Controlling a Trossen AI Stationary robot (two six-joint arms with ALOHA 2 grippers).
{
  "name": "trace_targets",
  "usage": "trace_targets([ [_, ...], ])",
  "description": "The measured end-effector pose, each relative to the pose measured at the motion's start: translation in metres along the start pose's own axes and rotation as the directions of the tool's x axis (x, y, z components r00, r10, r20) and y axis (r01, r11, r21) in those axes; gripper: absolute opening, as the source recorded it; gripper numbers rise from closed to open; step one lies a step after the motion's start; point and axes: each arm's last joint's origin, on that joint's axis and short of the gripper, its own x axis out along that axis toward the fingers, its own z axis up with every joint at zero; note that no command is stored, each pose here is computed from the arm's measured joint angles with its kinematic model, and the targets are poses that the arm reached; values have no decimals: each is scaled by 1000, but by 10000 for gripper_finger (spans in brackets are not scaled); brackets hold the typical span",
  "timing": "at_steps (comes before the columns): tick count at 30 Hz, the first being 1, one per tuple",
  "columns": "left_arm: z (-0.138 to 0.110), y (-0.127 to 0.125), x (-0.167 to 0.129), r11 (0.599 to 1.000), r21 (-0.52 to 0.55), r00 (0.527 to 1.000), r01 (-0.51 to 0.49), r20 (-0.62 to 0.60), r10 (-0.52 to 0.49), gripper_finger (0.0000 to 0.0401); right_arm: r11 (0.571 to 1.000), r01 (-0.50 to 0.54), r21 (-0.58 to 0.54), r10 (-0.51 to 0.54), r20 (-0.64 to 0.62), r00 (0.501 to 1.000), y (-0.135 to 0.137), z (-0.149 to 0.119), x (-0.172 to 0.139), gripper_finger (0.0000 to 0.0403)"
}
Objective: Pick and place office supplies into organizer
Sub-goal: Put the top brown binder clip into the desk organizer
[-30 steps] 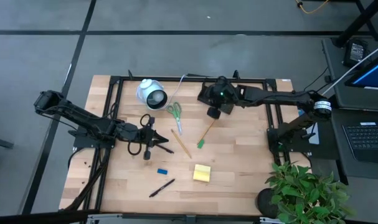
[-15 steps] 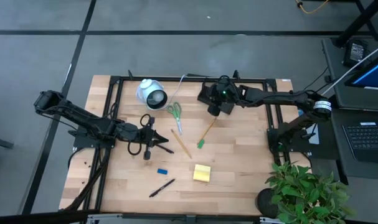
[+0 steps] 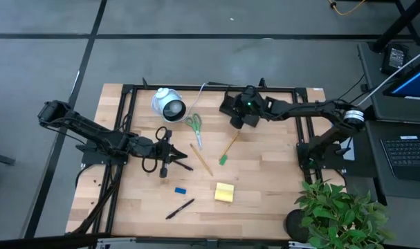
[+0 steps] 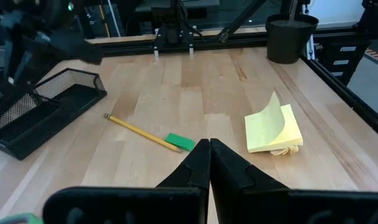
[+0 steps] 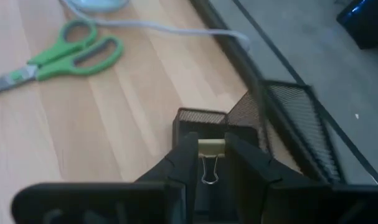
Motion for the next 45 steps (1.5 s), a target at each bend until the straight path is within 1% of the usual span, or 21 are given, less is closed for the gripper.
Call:
trace_targets([
  [5, 0, 0, 0, 1000, 0, 1000, 0, 0, 0, 2, 1000, -5, -10, 4, -56, 998, 4, -4, 21, 78],
  [10, 0, 0, 0, 1000, 0, 1000, 0, 0, 0, 2, 1000, 5, -4, -5, -75, 997, 1, -1, 36, 78],
  [14, 0, 0, 0, 1000, 0, 1000, 0, 0, 0, 2, 1000, 9, -5, -10, -78, 997, 0, 3, 43, 78],
  [24, 0, 0, 0, 1000, 0, 1000, 0, -1, 0, 2, 1000, 14, -4, -14, -176, 984, -4, -15, 60, 78],
  [45, 0, 0, 0, 1000, 0, 1000, 0, 0, 0, 2, 1000, 13, -7, -14, -174, 985, -4, -13, 61, 79],
])
